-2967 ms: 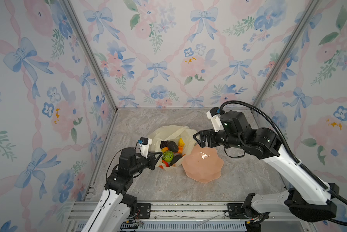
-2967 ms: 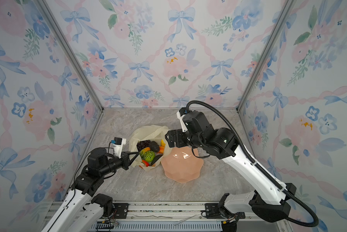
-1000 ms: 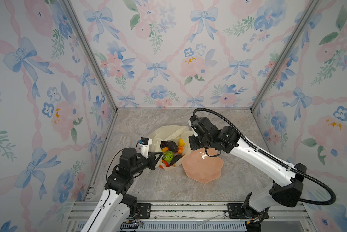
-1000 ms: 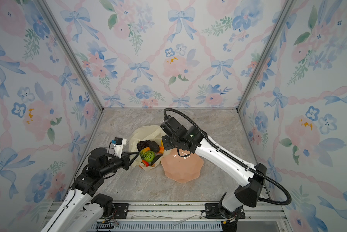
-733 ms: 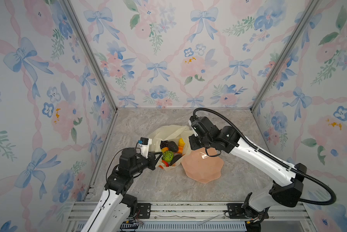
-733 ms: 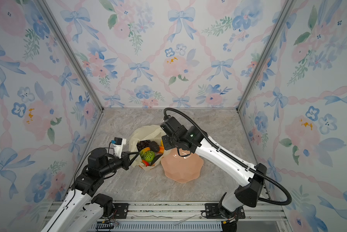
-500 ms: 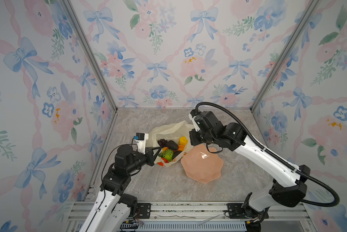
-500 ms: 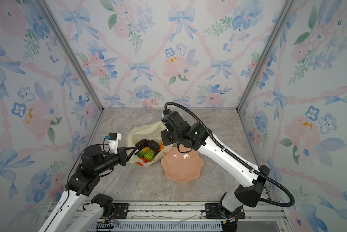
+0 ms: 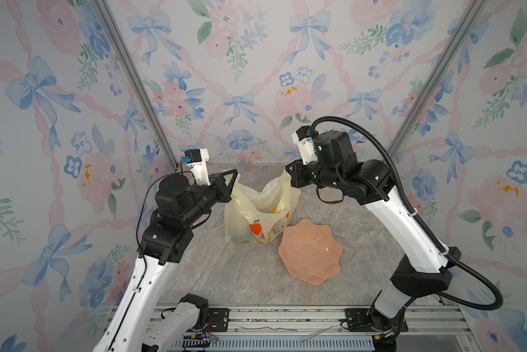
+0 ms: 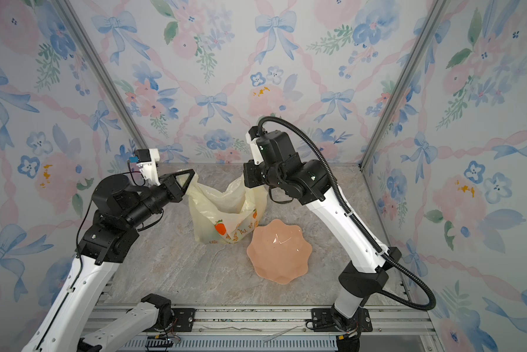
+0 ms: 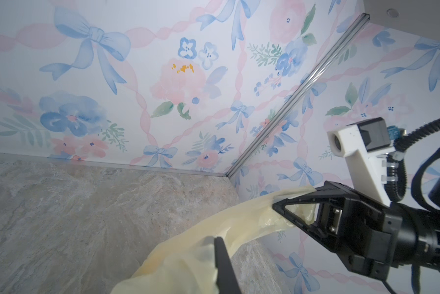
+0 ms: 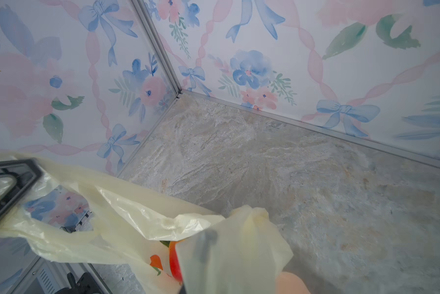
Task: Place the fruits into the plastic bag
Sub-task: Pick up the plastic bag from the center of the table.
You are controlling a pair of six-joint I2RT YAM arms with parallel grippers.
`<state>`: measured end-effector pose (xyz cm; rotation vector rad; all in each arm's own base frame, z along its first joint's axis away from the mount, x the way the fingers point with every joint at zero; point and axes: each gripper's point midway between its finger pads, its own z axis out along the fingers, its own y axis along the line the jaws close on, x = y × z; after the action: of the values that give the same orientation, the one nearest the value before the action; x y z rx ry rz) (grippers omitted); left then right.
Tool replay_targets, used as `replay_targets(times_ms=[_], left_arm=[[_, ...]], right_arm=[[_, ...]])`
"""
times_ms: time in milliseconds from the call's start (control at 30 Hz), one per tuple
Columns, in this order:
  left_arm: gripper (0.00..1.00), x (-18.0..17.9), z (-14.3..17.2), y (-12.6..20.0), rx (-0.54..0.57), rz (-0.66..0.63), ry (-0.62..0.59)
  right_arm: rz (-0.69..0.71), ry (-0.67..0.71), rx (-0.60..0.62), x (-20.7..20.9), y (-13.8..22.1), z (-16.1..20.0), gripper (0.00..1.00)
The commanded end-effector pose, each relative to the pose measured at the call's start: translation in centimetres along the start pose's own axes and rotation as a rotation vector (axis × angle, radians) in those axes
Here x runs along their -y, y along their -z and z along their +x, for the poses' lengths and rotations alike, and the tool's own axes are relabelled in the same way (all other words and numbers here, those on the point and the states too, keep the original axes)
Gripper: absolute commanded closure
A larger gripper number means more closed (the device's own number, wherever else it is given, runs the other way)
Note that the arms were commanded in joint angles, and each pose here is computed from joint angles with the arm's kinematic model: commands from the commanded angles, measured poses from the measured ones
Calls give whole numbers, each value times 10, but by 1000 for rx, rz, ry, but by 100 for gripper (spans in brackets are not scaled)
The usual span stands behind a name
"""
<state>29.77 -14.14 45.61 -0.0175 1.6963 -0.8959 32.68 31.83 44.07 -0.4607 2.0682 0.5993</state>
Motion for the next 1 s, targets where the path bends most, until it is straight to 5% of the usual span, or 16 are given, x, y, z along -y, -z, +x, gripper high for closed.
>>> replay_targets(times_ms=[0,200,333,700,967], left_arm=[[100,12,-32,-16,62,13,-23],[100,25,-70,-43,106,27,-5],[100,19,-53,-69,32,44,52],[100,48,-42,-81,32,43,-19],[100,19,-11,-102,-61,-7,14]], right_arm=[[-70,17,19,-8,-2,-18,100],[-161,18,151,-26,9,-57,100],[-190,15,142,-31,0,-55,100],[-150,72,122,-34,-6,-46,100],[-144,0,82,-11,-27,-36,100]])
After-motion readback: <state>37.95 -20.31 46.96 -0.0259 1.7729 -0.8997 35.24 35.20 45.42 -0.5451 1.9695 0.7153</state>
